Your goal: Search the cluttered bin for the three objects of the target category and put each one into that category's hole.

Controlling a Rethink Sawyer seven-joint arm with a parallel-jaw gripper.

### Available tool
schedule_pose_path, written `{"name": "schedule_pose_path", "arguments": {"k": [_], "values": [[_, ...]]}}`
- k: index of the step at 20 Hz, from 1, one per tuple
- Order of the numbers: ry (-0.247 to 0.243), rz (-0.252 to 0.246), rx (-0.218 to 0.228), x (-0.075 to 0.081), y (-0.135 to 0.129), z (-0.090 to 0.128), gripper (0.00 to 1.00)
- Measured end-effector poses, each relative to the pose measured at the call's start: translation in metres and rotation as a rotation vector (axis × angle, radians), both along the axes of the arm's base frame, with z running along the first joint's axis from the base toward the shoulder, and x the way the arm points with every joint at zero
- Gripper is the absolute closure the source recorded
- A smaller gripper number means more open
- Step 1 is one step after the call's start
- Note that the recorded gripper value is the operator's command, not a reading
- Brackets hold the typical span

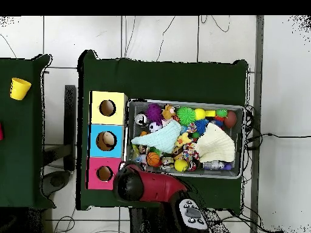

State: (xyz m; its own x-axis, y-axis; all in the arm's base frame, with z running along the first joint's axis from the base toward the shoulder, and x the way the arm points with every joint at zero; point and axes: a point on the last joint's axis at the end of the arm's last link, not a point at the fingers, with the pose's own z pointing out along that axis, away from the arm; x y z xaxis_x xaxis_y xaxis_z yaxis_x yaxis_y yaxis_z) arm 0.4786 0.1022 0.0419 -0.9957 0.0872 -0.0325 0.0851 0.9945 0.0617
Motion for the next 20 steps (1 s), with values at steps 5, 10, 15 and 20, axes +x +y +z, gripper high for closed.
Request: {"name": "schedule_pose_path", "arguments": {"k": [5, 10, 15, 20], "values": [[-0.01, -0.031, -0.006, -0.011, -0.014, -0.004, 0.0], [-0.009, -0.058, -0.009, -0.015, -0.03, -0.012, 0.0], [0.013, -0.082, -0.003, -0.02, -0.04, -0.02, 0.0], [0.034, -0.086, 0.003, -0.027, -0.039, -0.031, 0.0]]}}
